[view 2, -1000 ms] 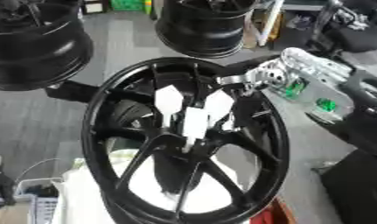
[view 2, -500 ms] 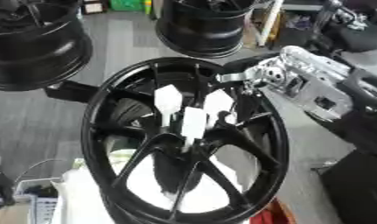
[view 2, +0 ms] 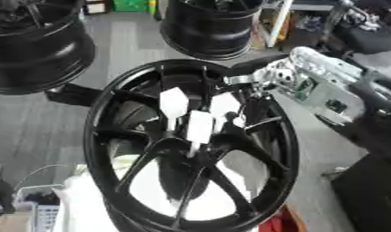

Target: Pull the pin out of the wheel hub.

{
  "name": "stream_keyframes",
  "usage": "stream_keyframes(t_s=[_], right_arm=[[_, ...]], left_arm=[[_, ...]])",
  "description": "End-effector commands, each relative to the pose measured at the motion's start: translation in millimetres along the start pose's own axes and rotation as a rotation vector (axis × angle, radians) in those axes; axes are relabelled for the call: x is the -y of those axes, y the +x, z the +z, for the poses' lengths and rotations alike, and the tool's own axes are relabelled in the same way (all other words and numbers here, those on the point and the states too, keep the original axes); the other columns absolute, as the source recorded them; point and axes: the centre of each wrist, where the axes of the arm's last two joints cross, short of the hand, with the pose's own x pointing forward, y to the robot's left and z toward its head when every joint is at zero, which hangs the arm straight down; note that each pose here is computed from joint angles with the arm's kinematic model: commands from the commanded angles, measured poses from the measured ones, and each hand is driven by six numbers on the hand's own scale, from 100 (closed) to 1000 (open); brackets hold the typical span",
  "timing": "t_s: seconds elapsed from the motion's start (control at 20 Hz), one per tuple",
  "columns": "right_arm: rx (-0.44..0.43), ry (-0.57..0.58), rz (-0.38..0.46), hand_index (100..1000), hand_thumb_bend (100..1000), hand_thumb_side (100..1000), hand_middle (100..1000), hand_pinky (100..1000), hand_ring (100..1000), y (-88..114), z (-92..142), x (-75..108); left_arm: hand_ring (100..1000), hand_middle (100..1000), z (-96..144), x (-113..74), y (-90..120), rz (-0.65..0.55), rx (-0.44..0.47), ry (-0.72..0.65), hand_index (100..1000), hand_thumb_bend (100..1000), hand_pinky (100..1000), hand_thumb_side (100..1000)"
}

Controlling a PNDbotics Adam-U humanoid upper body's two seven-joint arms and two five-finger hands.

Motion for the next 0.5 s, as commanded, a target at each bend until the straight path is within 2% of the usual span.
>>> stream_keyframes(t_s=[0.05, 0.3, 0.5], right_arm=[[-0.076, 0.041, -0.059, 775, 100, 100, 699, 661, 569, -3.1, 8.5, 10.6], [-0.069, 0.001, -0.067, 639, 100, 100, 534, 624, 522, 0.6, 16.7, 18.4], [-0.049, -0.052, -0.092, 591, 100, 100, 483, 603, 499, 4.5, 27.2, 26.0]], left_arm=[[486, 484, -0.8, -5.0, 7.9, -0.028, 0.011, -0.005, 644, 100, 556, 1000], [486, 484, -0.4, -4.9, 7.6, -0.027, 0.01, -0.003, 644, 100, 556, 1000], [486, 484, 0.1, -4.8, 7.2, -0.026, 0.008, -0.002, 644, 100, 556, 1000]])
